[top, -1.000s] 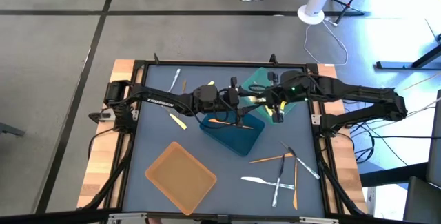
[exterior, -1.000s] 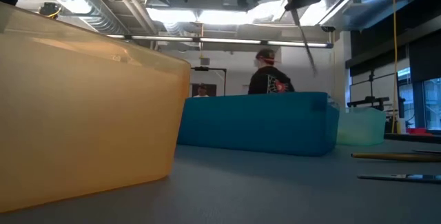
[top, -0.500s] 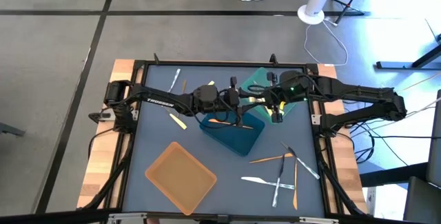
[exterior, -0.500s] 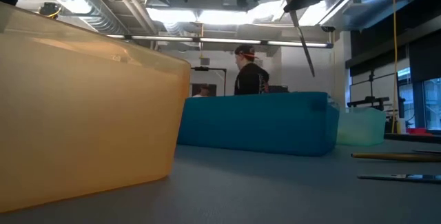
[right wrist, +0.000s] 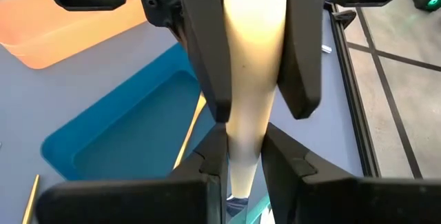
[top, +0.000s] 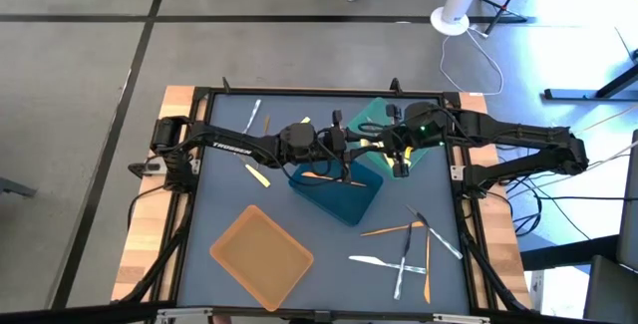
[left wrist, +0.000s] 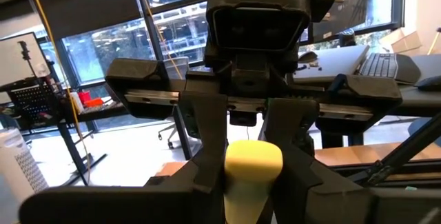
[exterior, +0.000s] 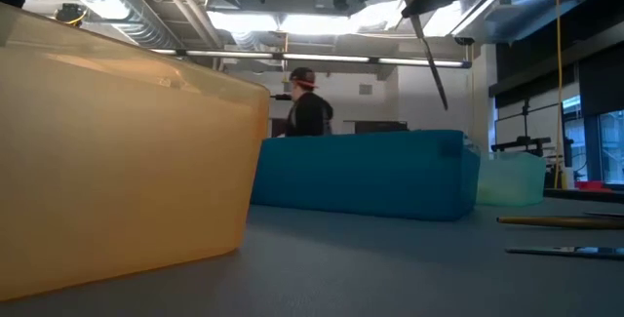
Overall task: Sort silverware by color (type)
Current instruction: Put the left yellow knife into the light blue bin
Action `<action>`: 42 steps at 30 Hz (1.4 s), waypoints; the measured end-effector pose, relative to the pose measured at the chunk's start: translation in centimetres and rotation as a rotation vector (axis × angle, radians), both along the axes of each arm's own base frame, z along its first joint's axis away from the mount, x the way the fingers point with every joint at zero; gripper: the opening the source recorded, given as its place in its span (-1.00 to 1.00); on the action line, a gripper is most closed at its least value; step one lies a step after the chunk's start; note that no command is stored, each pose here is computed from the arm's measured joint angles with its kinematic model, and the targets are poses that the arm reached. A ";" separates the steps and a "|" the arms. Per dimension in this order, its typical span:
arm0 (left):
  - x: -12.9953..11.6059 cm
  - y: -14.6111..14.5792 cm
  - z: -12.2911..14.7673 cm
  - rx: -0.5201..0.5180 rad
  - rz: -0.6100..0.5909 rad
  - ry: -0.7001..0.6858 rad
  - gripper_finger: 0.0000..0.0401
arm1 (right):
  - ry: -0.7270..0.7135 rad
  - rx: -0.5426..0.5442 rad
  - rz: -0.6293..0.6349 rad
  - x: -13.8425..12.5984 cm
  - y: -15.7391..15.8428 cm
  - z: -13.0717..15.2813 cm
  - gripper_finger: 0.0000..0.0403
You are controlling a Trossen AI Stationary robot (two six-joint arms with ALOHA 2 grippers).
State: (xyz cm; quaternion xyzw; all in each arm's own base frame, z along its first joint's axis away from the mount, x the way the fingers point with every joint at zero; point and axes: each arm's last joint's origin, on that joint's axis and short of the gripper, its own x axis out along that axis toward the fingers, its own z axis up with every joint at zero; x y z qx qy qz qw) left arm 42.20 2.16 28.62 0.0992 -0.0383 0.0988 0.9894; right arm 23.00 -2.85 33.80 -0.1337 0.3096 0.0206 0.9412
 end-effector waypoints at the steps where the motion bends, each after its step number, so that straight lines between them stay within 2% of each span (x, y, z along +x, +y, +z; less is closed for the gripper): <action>1: 0.0 0.0 0.0 0.000 0.000 0.001 -0.64 | 0.000 0.000 0.000 0.0 0.0 0.0 -0.71; 7: 0.0 0.0 0.0 0.004 0.000 0.002 -0.64 | 0.000 0.000 0.000 0.0 0.0 0.0 -0.63; 14: 0.0 0.0 0.0 0.014 0.001 0.004 -0.64 | 0.000 -0.001 -0.001 0.0 0.0 0.0 -0.20; 19: 0.0 0.0 0.0 0.014 0.001 0.004 -0.64 | 0.015 -0.012 -0.014 -0.3 0.0 0.0 -0.01; 26: 0.0 0.0 0.0 0.015 0.001 0.004 -0.64 | 0.052 -0.143 -0.118 -3.5 -0.1 1.1 0.02; 29: 0.0 0.2 0.0 0.015 0.006 0.004 -0.64 | 0.027 -0.166 -0.146 -5.2 0.0 1.9 0.02; 33: 0.3 0.9 0.9 0.023 0.023 0.017 -0.64 | -0.034 -0.166 -0.158 -7.1 0.3 2.9 0.03; 42: 1.6 3.0 3.5 0.128 0.077 0.190 -0.64 | -0.142 -0.109 -0.213 -9.8 0.6 4.1 0.03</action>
